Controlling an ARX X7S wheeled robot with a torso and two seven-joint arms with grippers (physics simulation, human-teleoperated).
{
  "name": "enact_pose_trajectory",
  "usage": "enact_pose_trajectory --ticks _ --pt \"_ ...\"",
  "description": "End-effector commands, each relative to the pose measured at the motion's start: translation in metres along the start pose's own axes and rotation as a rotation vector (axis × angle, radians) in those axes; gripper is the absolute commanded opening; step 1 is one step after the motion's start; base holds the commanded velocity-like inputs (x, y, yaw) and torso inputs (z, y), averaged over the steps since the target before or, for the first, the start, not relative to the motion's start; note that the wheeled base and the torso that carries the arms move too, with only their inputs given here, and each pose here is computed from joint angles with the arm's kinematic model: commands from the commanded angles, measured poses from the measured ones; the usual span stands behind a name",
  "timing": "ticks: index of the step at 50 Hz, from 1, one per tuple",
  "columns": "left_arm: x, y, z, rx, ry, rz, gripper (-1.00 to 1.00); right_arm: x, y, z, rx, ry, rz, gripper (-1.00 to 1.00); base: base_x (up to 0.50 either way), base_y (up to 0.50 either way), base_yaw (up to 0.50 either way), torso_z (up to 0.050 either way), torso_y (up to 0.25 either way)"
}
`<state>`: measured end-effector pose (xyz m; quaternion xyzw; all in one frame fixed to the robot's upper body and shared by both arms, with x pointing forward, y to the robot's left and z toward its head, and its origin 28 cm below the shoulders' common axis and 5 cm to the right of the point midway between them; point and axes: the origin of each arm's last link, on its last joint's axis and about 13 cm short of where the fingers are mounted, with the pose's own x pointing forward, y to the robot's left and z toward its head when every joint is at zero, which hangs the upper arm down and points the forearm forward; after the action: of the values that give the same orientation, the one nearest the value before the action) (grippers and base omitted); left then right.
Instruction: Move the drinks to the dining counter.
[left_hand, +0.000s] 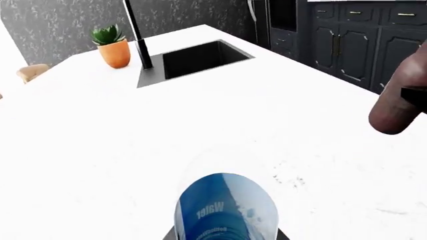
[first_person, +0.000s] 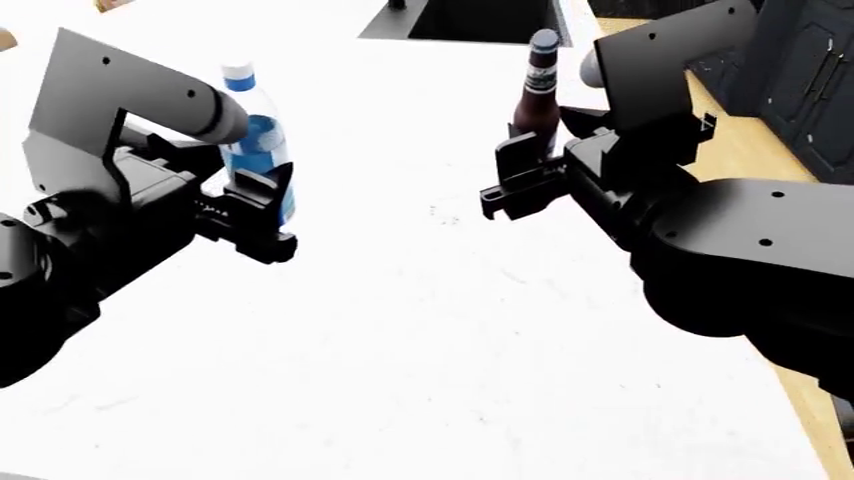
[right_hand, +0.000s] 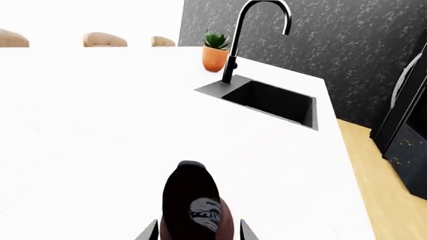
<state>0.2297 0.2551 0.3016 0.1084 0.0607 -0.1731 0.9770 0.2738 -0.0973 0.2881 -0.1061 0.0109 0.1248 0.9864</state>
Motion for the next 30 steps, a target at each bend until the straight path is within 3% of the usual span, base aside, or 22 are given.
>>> enact_pose_trajectory --ticks 1,10,11,30 --pt "-0.002 -0.004 0.001 0.045 0.004 0.023 -1.0 0.002 0.0 -0.01 0.023 0.024 0.022 -1.0 0.0 0.0 0.0 0.0 0.0" --pt "-0.003 -0.005 0.0 0.05 -0.001 0.021 -1.0 0.006 0.002 -0.022 0.072 0.073 0.058 -1.0 0.0 0.0 0.0 0.001 0.001" --pt "-0.003 -0.005 0.0 0.047 0.0 0.018 -1.0 0.007 0.003 -0.025 0.107 0.083 0.079 -1.0 0.0 0.0 0.0 0.0 0.0" --pt "-0.004 -0.005 0.0 0.046 -0.003 0.022 -1.0 -0.006 0.004 -0.044 0.151 0.121 0.132 -1.0 0.0 0.0 0.0 0.0 0.001"
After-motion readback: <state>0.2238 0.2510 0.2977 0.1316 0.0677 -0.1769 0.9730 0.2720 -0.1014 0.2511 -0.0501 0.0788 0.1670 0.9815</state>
